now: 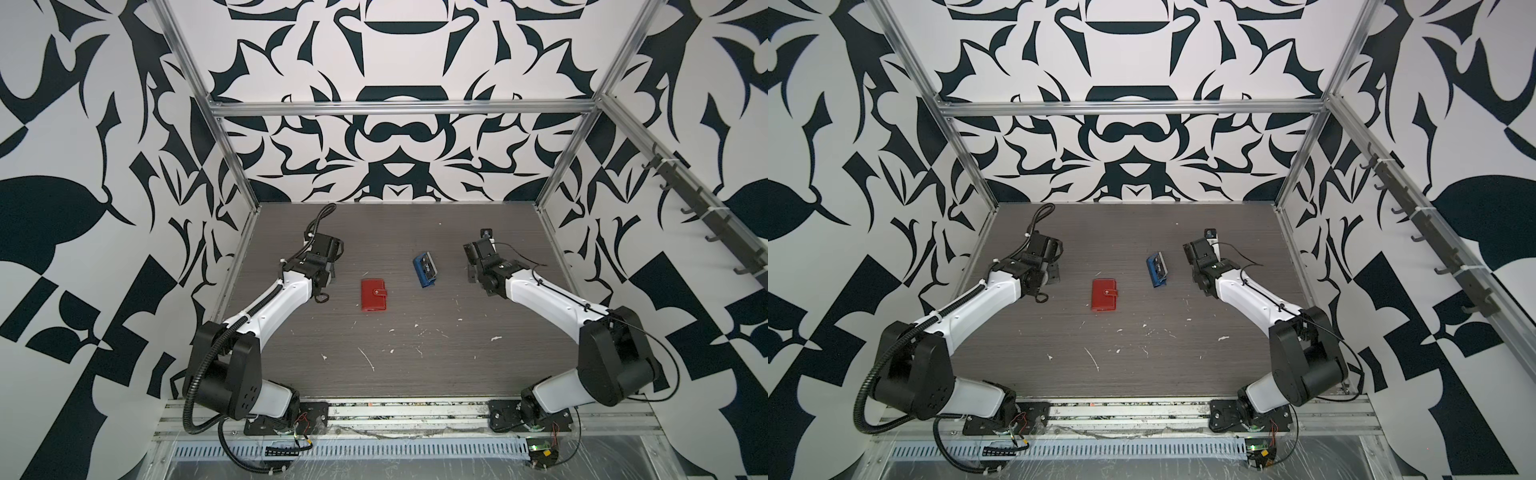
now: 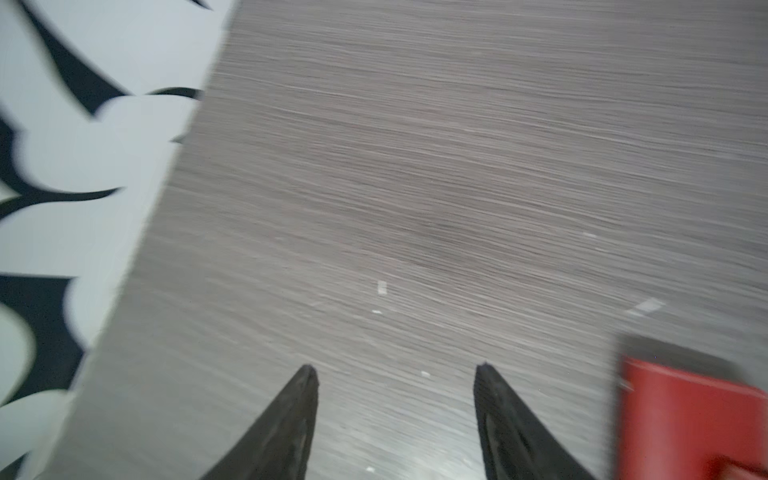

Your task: Put the credit cards into the card holder

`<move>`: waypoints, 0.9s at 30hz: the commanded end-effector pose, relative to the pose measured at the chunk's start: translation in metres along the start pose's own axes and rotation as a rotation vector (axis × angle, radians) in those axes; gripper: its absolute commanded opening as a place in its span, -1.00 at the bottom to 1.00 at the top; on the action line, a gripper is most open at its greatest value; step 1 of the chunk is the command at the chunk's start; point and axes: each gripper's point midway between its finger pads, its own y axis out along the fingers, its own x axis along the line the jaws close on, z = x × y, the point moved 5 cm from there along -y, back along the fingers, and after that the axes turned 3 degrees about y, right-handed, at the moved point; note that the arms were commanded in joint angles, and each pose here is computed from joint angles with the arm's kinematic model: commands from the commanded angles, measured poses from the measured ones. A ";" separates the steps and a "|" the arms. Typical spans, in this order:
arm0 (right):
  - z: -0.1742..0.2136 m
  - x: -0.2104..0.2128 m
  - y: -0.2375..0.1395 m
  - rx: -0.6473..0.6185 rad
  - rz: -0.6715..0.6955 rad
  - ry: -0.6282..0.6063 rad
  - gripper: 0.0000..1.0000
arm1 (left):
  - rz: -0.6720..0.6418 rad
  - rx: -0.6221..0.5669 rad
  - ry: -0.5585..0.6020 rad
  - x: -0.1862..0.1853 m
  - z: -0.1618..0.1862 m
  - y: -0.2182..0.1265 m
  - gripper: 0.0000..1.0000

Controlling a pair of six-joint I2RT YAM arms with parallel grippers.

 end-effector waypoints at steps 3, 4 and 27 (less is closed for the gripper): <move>-0.002 -0.037 0.012 -0.098 0.150 0.027 -0.57 | -0.259 -0.071 -0.041 0.044 -0.001 0.026 0.50; 0.001 -0.040 0.016 -0.098 0.155 0.027 -0.53 | -0.268 -0.068 -0.052 0.048 0.001 0.033 0.60; 0.027 -0.056 0.053 -0.426 -0.134 0.168 0.25 | 0.044 -0.429 -0.162 0.067 0.010 0.080 1.00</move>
